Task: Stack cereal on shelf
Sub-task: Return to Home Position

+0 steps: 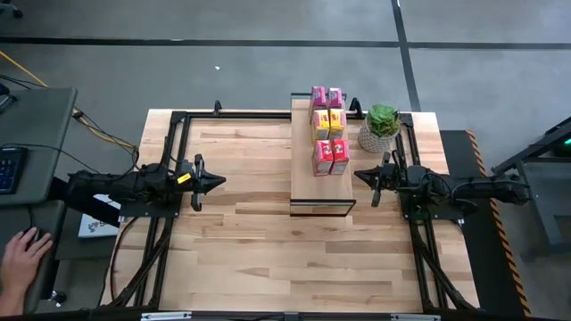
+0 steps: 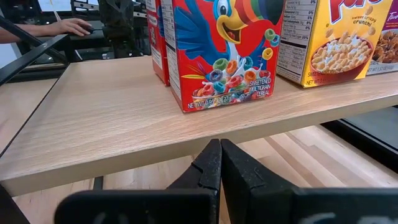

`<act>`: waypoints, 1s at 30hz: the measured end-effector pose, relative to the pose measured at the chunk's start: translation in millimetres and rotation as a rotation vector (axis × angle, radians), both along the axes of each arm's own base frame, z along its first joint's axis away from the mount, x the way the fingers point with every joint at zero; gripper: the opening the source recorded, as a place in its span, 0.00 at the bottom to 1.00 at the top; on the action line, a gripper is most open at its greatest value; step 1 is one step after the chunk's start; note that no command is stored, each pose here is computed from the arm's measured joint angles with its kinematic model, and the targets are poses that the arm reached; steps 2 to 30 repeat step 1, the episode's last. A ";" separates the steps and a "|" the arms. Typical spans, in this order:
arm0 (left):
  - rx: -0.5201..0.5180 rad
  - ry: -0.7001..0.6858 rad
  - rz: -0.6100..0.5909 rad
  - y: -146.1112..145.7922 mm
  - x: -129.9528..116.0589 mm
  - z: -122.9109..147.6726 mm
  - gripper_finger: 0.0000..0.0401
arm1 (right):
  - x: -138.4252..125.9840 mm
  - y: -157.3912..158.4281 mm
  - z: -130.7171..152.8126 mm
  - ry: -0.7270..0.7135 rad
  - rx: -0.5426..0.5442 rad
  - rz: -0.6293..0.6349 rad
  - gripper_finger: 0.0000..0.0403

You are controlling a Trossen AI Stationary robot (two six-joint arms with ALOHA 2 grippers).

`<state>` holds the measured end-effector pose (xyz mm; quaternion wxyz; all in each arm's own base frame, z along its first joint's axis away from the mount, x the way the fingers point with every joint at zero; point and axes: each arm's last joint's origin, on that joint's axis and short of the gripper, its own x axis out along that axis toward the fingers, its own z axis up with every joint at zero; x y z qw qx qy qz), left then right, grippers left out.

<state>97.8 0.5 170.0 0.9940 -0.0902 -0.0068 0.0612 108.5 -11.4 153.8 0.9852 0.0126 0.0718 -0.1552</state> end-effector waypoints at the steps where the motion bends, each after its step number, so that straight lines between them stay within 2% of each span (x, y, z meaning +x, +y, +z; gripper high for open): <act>1: 0.000 0.000 0.000 0.0 0.0 0.0 0.01 | 0.0 0.0 0.0 0.000 0.000 0.000 0.00; 30: 0.000 0.000 0.000 0.0 0.0 0.0 0.01 | 0.0 0.0 0.0 0.000 0.000 0.000 0.00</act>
